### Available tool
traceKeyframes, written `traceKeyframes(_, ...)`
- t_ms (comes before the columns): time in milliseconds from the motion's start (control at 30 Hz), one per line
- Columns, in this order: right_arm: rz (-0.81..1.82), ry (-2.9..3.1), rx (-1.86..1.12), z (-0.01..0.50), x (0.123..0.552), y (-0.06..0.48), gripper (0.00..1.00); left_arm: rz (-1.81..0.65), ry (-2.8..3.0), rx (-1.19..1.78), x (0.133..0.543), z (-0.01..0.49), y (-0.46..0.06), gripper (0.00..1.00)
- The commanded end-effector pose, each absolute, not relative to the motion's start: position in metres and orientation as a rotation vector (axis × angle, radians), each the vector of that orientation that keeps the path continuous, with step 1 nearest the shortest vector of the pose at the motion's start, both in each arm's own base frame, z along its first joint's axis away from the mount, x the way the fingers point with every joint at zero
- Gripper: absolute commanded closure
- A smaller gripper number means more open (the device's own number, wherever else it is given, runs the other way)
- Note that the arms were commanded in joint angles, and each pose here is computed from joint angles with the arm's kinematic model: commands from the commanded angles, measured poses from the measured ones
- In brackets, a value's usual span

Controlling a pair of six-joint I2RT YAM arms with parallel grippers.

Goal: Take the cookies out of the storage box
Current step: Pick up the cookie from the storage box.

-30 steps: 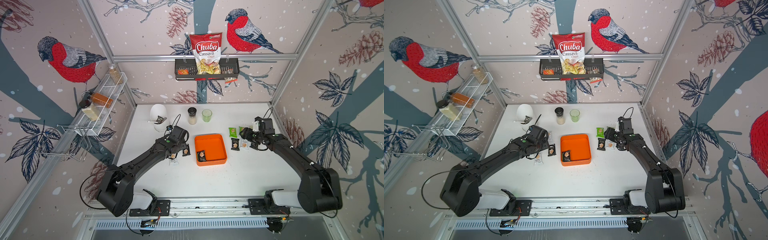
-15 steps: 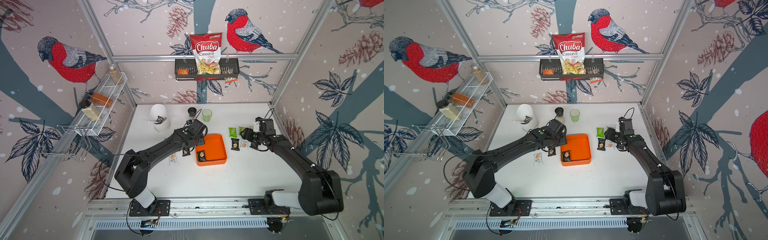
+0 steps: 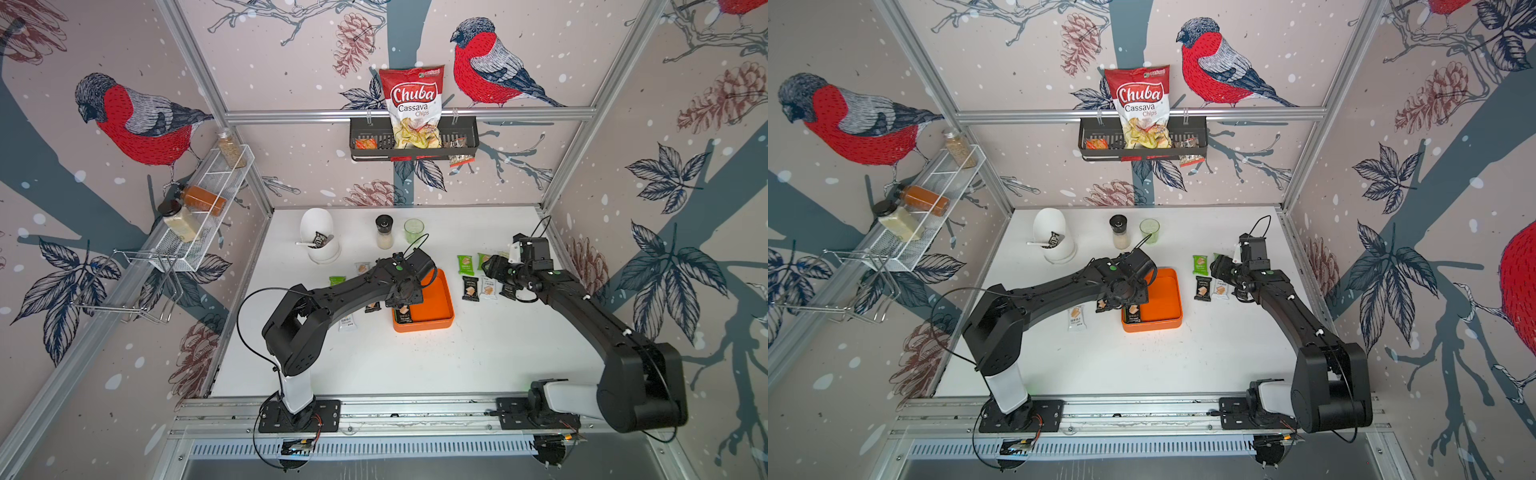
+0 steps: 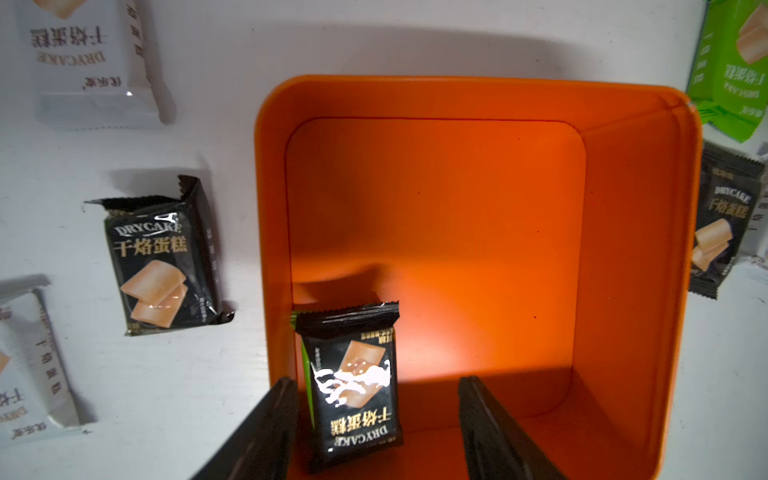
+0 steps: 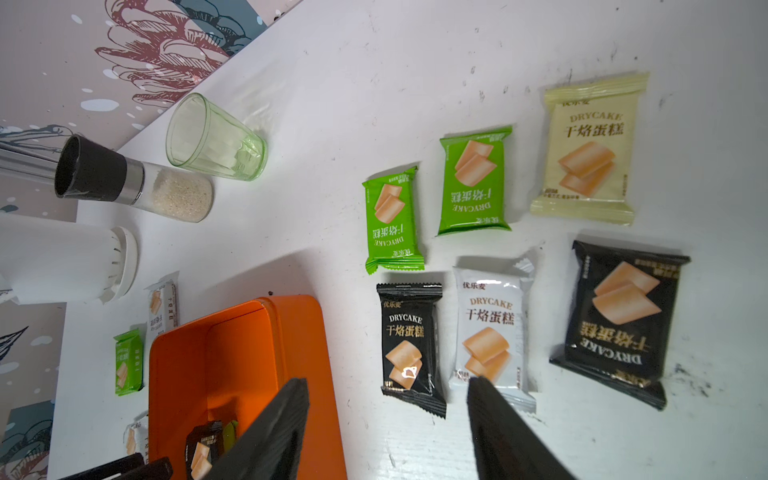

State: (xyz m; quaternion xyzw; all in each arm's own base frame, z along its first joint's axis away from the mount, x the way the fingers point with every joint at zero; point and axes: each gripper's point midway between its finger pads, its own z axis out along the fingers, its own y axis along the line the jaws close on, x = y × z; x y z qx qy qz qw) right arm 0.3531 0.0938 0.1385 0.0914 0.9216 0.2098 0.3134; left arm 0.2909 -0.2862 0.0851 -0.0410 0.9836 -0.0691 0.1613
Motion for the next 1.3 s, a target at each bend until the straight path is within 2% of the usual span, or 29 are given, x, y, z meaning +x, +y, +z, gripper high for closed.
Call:
traceKeyframes(0, 0.564, 2.416, 0.222, 0.142, 0.354, 0.095, 0.34, -0.168, 2.829, -0.121, 0.286, 0.078, -0.286, 0.34)
traceKeyframes(633, 0.571, 2.415, 0.233, 0.140, 0.356, 0.092, 0.34, -0.010, 2.900, -0.116, 0.275, 0.047, -0.280, 0.34)
traceKeyframes(1067, 0.567, 2.409, 0.242, 0.141, 0.356, 0.089, 0.34, -0.175, 2.856, -0.119, 0.288, 0.064, -0.312, 0.34)
traceKeyframes(1267, 0.566, 2.408, 0.244, 0.141, 0.356, 0.089, 0.34, -0.090, 2.851, -0.090, 0.287, 0.073, -0.301, 0.34)
